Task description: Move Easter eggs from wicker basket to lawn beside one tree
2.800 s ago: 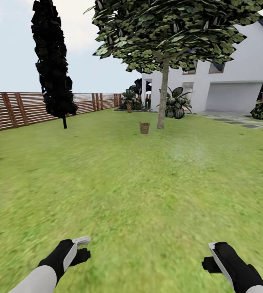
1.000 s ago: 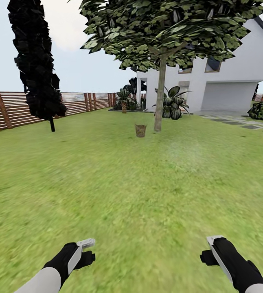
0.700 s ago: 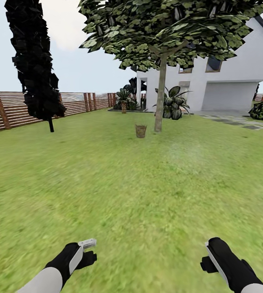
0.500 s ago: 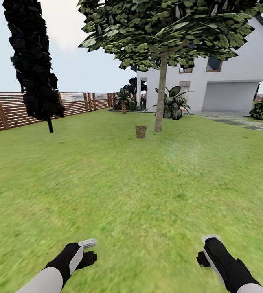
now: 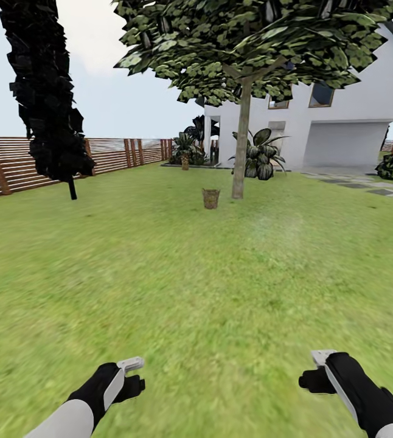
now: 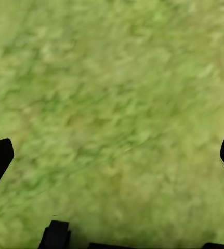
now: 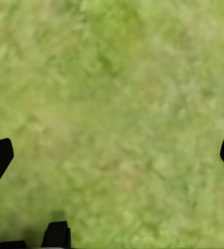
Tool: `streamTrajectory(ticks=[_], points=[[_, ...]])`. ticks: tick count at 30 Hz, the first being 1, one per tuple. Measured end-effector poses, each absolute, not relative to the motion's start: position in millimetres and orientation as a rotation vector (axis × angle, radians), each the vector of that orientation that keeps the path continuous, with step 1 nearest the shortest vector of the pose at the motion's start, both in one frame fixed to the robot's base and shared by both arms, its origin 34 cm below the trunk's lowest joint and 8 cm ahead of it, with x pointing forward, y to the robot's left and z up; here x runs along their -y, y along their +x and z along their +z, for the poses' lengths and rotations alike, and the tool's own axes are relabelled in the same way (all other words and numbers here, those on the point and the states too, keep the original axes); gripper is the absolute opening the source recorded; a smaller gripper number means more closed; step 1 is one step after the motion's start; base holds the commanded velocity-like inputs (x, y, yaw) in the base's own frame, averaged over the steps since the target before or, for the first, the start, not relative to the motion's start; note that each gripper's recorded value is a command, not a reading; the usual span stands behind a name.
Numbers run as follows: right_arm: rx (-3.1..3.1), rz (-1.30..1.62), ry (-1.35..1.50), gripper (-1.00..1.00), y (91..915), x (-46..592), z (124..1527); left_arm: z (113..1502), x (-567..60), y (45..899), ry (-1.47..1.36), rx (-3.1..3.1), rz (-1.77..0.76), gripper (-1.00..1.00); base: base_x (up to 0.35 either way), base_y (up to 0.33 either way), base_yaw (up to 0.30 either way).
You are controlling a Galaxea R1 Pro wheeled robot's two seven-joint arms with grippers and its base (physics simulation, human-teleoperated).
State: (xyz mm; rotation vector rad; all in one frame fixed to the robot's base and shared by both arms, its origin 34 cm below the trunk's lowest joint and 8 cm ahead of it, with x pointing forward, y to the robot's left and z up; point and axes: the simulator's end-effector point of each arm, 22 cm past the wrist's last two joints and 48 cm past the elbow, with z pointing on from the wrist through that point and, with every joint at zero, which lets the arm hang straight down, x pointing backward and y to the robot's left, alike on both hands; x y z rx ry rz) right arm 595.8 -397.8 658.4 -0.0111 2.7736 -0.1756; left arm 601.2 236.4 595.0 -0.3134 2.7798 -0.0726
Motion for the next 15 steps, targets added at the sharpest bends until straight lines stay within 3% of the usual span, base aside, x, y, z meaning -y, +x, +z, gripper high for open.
streamTrajectory(ticks=[15], points=[[-2.774,-0.283,0.003,1.00,593,416,659,587,-231,590,-0.312,-2.811,-0.084,1.00,0.343,0.000,0.000]])
